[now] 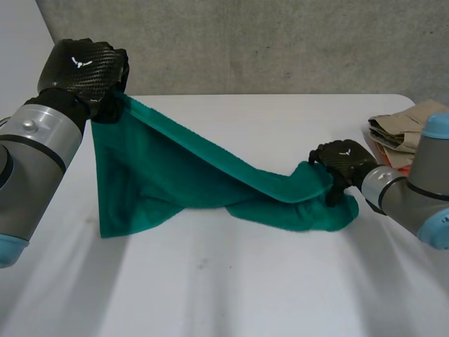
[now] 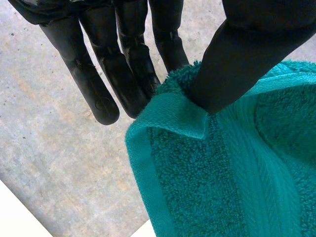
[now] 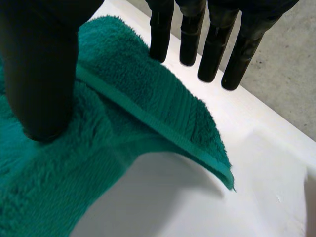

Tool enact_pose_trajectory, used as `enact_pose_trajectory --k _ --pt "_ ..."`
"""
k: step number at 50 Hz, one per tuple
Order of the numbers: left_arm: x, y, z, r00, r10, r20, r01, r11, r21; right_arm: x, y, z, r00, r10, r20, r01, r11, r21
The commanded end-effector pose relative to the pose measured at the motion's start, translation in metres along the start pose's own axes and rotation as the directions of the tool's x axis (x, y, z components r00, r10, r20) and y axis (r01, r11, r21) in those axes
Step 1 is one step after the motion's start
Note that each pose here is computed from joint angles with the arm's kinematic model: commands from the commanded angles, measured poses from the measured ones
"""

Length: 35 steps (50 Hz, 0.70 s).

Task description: Fold the laundry.

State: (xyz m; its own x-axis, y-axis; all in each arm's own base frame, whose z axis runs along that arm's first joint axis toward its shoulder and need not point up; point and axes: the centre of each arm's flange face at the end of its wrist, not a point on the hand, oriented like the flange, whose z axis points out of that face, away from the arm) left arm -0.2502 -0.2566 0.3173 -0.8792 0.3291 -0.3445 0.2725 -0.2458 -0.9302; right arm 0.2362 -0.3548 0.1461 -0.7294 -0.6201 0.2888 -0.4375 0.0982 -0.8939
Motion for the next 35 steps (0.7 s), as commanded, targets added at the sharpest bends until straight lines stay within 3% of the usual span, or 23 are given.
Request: enact_pose_trajectory --k 1,21,30,35 --pt "-0.002 -0.003 0.000 1.000 0.001 0.005 -0.001 1.000 0.010 0.002 -0.017 0.008 0.998 0.060 0.004 -0.060 0.997 0.055" --pt "-0.007 -0.015 0.002 1.000 0.001 0.022 -0.003 0.999 0.046 -0.045 -0.028 -0.004 0.986 0.101 0.132 -0.099 0.995 -0.019" --pt "-0.010 -0.017 0.001 0.999 -0.021 0.031 0.019 0.998 0.053 -0.036 -0.018 0.022 0.994 0.080 0.073 -0.080 0.997 -0.004" --pt "-0.013 -0.015 0.000 0.999 -0.026 0.037 0.024 0.999 0.048 -0.013 -0.049 0.011 0.998 0.040 -0.045 -0.038 0.998 0.055"
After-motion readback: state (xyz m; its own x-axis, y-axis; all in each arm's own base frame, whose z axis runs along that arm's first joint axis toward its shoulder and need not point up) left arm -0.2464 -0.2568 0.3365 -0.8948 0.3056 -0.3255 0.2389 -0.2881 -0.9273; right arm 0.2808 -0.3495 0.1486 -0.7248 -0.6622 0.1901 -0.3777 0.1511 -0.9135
